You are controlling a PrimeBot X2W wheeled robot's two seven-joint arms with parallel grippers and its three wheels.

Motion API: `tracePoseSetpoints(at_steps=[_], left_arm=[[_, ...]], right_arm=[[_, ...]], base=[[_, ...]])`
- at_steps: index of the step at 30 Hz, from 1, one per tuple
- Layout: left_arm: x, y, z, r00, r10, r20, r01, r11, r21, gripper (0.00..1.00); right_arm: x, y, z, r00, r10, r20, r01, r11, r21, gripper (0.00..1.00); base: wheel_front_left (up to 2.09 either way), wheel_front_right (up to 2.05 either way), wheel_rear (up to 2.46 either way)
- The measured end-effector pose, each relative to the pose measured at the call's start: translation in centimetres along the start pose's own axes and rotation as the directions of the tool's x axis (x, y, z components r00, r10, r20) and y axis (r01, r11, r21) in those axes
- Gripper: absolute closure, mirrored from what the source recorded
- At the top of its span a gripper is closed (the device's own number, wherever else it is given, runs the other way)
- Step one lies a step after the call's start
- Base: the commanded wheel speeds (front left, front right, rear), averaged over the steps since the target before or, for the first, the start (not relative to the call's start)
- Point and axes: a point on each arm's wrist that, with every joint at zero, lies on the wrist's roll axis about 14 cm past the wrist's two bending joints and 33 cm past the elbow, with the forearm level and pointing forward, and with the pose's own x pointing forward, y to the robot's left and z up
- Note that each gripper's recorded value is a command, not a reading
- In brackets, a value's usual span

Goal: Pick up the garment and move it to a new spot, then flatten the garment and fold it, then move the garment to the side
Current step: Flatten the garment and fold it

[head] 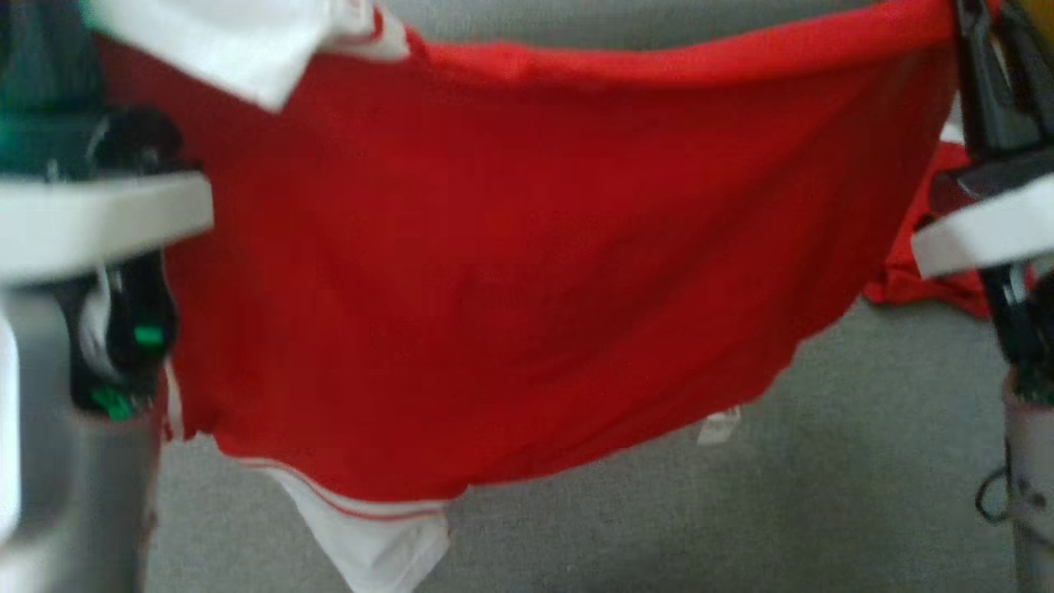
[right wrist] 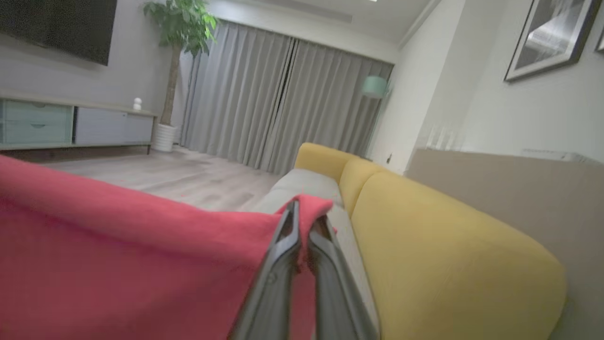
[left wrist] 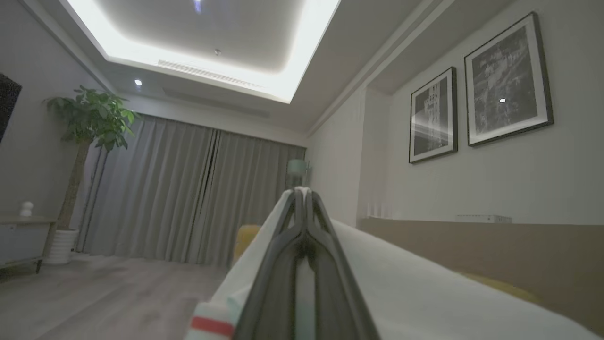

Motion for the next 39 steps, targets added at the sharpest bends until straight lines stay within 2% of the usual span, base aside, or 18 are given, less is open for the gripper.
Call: tracePoseSetpoints(at_steps=[2, 4, 8, 10, 14, 16, 18, 24, 28, 33, 37, 39], left_arm=[[0.7, 0.6, -1.5, 0.999, 0.003, -0.045, -0.004, 1.000, -0.021, 1.00], [2.4, 2.1, -4.8, 0.990, 0.011, -0.141, -0.019, 0.998, -0.059, 1.00], [6.7, 6.0, -9.4, 0.971, 0.037, -0.237, -0.039, 0.999, -0.001, 1.00], [9.3, 8.1, -10.3, 0.972, 0.063, -0.227, -0.053, 0.997, 0.051, 1.00], [13.5, 10.9, -10.5, 0.985, 0.100, -0.141, -0.085, 0.990, 0.110, 1.00], [14.4, 11.8, -11.1, 0.987, 0.108, -0.117, -0.094, 0.988, 0.119, 1.00], [14.3, 12.5, -12.3, 0.985, 0.121, -0.126, -0.106, 0.987, 0.125, 1.00], [11.7, 13.5, -16.5, 0.968, 0.127, -0.215, -0.096, 0.984, 0.150, 1.00], [7.2, 13.1, -21.1, 0.928, 0.124, -0.351, -0.078, 0.987, 0.143, 1.00], [-1.0, 12.8, -25.7, 0.840, 0.137, -0.526, -0.081, 0.988, 0.128, 1.00], [-6.4, 11.8, -26.7, 0.787, 0.126, -0.604, -0.073, 0.991, 0.112, 1.00], [-8.7, 11.0, -26.6, 0.768, 0.111, -0.631, -0.063, 0.993, 0.098, 1.00]], right_arm=[[1.0, 0.2, -1.0, 1.000, 0.010, -0.030, -0.010, 1.000, 0.005, 1.00], [3.5, 0.3, -3.0, 0.996, 0.029, -0.086, -0.022, 0.996, 0.083, 1.00], [10.0, 0.2, -5.1, 0.988, 0.067, -0.137, -0.060, 0.997, 0.053, 1.00], [13.6, -0.2, -4.8, 0.993, 0.065, -0.097, -0.061, 0.997, 0.049, 1.00], [19.3, -2.0, -2.7, 0.998, 0.014, 0.060, -0.014, 1.000, -0.001, 1.00], [20.8, -2.7, -3.3, 0.996, -0.011, 0.086, 0.011, 1.000, 0.000, 1.00], [21.5, -2.1, -5.5, 0.998, -0.005, 0.060, 0.005, 1.000, -0.001, 1.00], [20.3, 1.1, -13.0, 0.993, 0.060, -0.106, -0.059, 0.998, 0.020, 1.00], [17.4, 2.7, -17.9, 0.963, 0.113, -0.246, -0.111, 0.994, 0.021, 1.00], [11.3, 5.8, -24.0, 0.857, 0.212, -0.469, -0.218, 0.975, 0.043, 1.00], [6.6, 6.5, -26.1, 0.762, 0.259, -0.593, -0.284, 0.957, 0.053, 1.00], [4.7, 6.3, -26.3, 0.729, 0.274, -0.628, -0.301, 0.951, 0.066, 1.00]], base=[[0.00, 0.00, 0.00], [0.00, 0.00, 0.00], [0.00, 0.00, 0.00], [0.00, 0.00, 0.00], [0.00, 0.00, 0.00], [0.00, 0.00, 0.00], [0.00, 0.00, 0.00], [0.00, 0.00, 0.00], [0.00, 0.00, 0.00], [0.00, 0.00, 0.00], [0.00, 0.00, 0.00], [0.00, 0.00, 0.00]])
